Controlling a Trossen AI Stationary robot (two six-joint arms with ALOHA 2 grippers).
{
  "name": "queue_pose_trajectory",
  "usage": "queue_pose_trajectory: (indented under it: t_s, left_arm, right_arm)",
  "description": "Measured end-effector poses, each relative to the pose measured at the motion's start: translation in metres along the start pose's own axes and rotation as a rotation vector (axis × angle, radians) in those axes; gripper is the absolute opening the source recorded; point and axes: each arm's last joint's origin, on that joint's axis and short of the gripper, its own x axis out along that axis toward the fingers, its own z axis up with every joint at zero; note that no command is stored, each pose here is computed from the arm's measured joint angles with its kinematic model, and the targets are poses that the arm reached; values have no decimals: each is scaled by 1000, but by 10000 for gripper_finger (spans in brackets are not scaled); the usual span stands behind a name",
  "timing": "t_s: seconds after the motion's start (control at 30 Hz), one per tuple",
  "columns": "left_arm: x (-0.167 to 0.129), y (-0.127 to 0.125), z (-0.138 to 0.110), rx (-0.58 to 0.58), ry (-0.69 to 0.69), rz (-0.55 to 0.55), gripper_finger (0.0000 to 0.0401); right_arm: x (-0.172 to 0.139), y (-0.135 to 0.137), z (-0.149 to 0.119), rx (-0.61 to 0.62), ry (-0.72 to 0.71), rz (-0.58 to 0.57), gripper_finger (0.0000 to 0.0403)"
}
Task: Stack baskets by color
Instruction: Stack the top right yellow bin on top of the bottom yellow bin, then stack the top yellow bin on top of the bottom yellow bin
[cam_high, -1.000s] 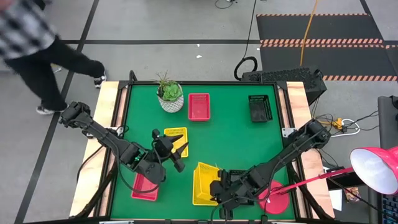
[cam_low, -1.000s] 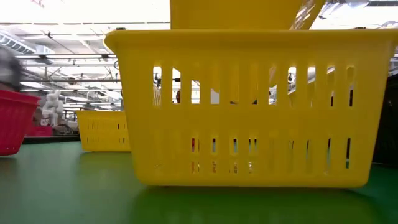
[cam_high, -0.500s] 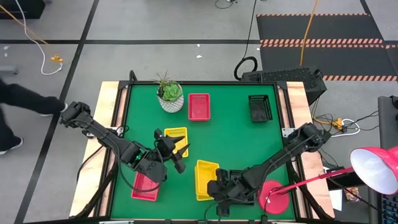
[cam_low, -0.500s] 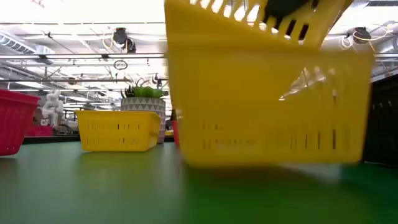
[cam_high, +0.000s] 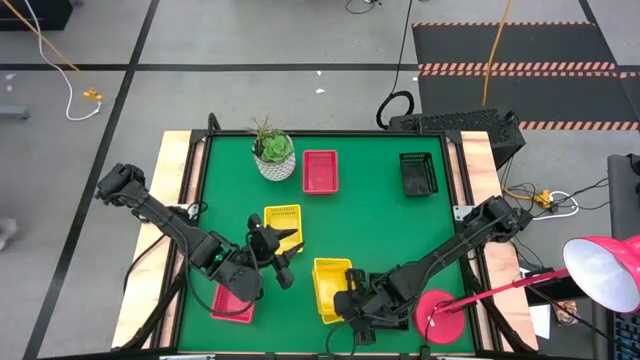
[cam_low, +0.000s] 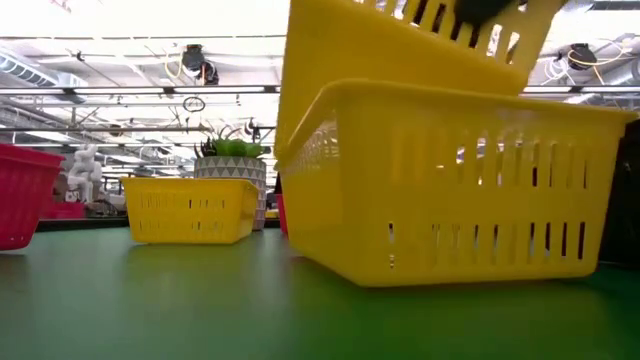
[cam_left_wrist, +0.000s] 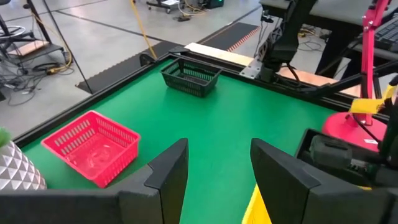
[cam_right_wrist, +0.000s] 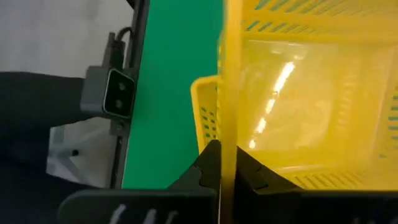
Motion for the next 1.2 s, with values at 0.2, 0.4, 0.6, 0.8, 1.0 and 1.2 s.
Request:
queue_pose_trajectory:
  t_s: [0.2, 0.4, 0.6, 0.8, 1.0, 1.2]
  left_arm:
    - [0, 0, 0, 0, 0, 0, 177]
    - [0, 0, 0, -11, 1, -2, 177]
    - [-2, -2, -2, -31, 26, -41, 177]
    - [-5, -4, -2, -24, 28, -51, 177]
    - [-5, -3, -4, -6, 35, -44, 177]
    - [3, -8, -17, -13, 100, -52, 177]
  right_arm:
    - [0, -3, -7, -23, 77, -41, 1]
    - [18, -3, -15, -66, 145, -71, 3]
    - [22, 0, -10, -70, 95, -17, 45]
    - [19, -3, -4, -39, 62, -6, 132]
    - [13, -9, 2, -26, 67, 38, 202]
    - [-35, -14, 13, -12, -3, 113, 221]
